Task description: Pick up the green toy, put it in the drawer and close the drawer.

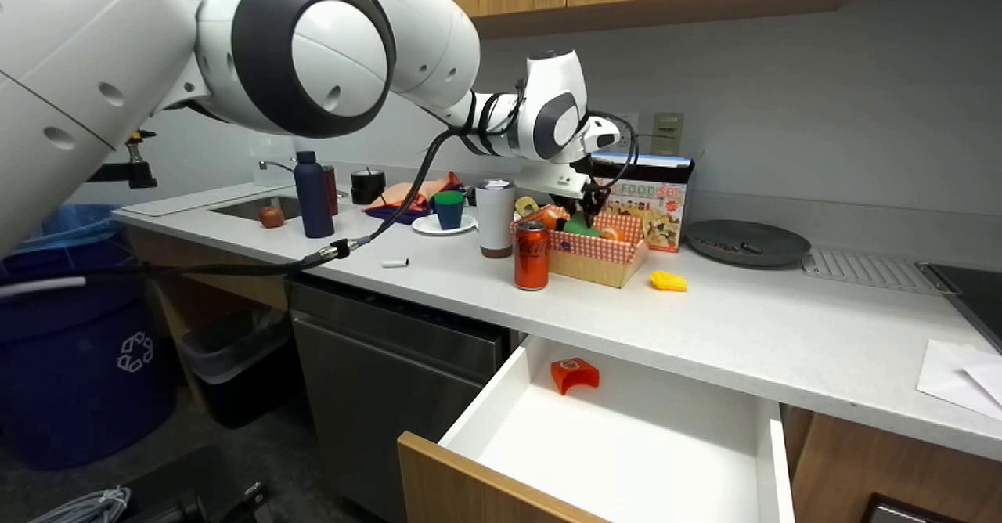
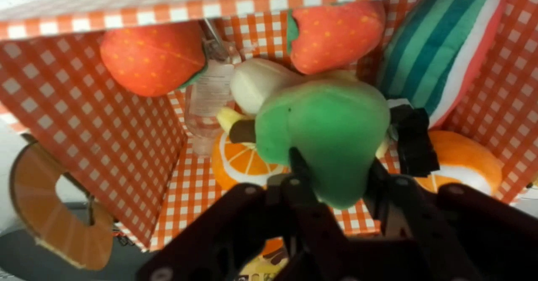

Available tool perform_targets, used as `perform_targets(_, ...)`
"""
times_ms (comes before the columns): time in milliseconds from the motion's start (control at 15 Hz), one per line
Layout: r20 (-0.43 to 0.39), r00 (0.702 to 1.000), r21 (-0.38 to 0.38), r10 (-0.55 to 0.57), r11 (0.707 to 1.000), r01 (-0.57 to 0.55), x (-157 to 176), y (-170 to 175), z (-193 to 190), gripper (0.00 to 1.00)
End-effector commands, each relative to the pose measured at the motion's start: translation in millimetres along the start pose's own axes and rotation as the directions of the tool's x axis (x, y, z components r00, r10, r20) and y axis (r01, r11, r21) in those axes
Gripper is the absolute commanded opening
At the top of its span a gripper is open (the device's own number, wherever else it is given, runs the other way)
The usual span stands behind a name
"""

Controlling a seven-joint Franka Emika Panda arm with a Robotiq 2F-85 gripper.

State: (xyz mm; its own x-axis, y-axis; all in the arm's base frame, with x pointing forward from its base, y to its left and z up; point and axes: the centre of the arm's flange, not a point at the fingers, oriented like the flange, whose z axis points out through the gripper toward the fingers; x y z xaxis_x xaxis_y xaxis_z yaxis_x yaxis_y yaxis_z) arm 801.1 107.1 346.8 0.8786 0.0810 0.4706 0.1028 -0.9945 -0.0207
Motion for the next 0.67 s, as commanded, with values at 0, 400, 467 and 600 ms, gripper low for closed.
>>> perform_targets(0, 0.019, 0.999, -0.035, 0.032, 0.999, -0.032, 6.4, 3.4, -40.5, 0.05)
perform_targets(400, 0.025, 0.996, -0.087, 0.085, 0.993, -0.083, 1.5, 17.6, -129.2, 0.03)
perform_targets(467, 0.040, 0.995, -0.093, 0.096, 0.991, -0.092, -5.0, 18.6, -145.4, 0.03)
perform_targets(600, 0.074, 0.991, -0.125, 0.115, 0.987, -0.105, -25.1, 23.2, -169.6, 0.03)
